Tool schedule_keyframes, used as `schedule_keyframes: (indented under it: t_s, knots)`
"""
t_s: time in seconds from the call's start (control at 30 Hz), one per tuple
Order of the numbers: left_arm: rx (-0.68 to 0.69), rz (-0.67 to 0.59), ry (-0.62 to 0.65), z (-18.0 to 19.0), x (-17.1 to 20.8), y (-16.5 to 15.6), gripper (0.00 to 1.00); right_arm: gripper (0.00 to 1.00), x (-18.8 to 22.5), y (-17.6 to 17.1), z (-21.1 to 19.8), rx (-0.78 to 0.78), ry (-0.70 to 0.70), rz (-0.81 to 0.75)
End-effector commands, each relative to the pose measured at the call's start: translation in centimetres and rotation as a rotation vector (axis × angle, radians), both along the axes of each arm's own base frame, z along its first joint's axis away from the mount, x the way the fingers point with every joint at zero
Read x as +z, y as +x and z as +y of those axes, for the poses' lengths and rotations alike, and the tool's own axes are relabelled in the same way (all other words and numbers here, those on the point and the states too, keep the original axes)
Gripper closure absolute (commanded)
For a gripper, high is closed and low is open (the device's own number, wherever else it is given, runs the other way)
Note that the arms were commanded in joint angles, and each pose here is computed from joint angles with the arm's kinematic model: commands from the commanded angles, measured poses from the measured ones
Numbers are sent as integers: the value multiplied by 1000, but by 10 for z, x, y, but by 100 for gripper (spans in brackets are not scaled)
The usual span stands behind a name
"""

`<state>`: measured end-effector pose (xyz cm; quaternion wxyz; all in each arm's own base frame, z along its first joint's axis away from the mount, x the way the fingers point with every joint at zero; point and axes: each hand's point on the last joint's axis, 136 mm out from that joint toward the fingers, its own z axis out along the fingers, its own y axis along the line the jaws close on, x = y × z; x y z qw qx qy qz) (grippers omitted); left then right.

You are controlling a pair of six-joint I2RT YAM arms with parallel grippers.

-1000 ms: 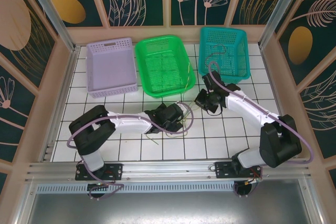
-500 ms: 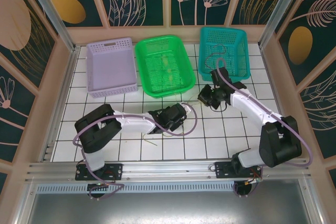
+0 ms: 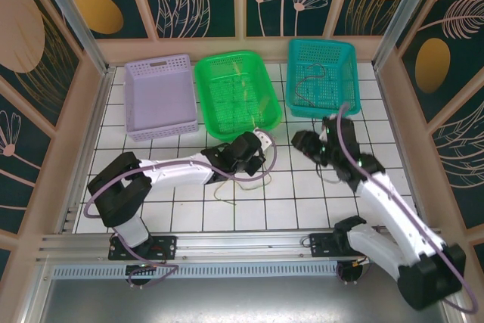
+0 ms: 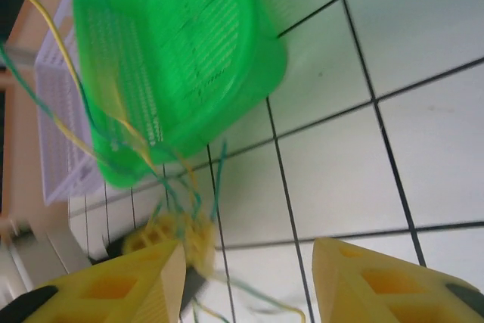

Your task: Untangle the cables

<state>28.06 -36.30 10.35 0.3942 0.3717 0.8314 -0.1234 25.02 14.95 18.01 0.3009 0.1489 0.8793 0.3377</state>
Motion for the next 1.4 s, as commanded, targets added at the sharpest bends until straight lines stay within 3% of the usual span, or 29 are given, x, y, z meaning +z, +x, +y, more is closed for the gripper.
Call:
schedule_keyframes:
  t_s: [0.0, 0.2, 0.33, 0.5, 0.83, 0.93, 1.1, 1.3, 1.37]
  knots:
    - [-13, 44, -57, -5, 13, -2, 100, 47, -3, -16, 18, 90, 42, -170]
    - [-20, 66, -61, -5, 13, 0, 100, 42, -36, -34, 49, 217, 66, -183]
    - [-20, 69, -47, -5, 12, 1, 100, 46, -83, -24, 40, 150, -108, -11]
    - [32, 76, -54, 7, 24, 0, 100, 48, -107, -20, 28, 24, -225, 116]
    - [90, 132, -98, 54, 51, -35, 100, 50, -121, 6, 48, -132, -217, 313]
    - [80, 129, -70, 66, 53, -43, 100, 54, -135, 7, 56, -164, -245, 427]
    - [113, 117, -23, 84, 57, -46, 100, 72, -161, 3, 58, -216, -326, 578]
    - [130, 128, -13, 98, 58, -54, 100, 78, -177, 10, 55, -267, -395, 622]
    - [126, 128, -4, 102, 58, -57, 100, 89, -182, 10, 54, -279, -400, 633]
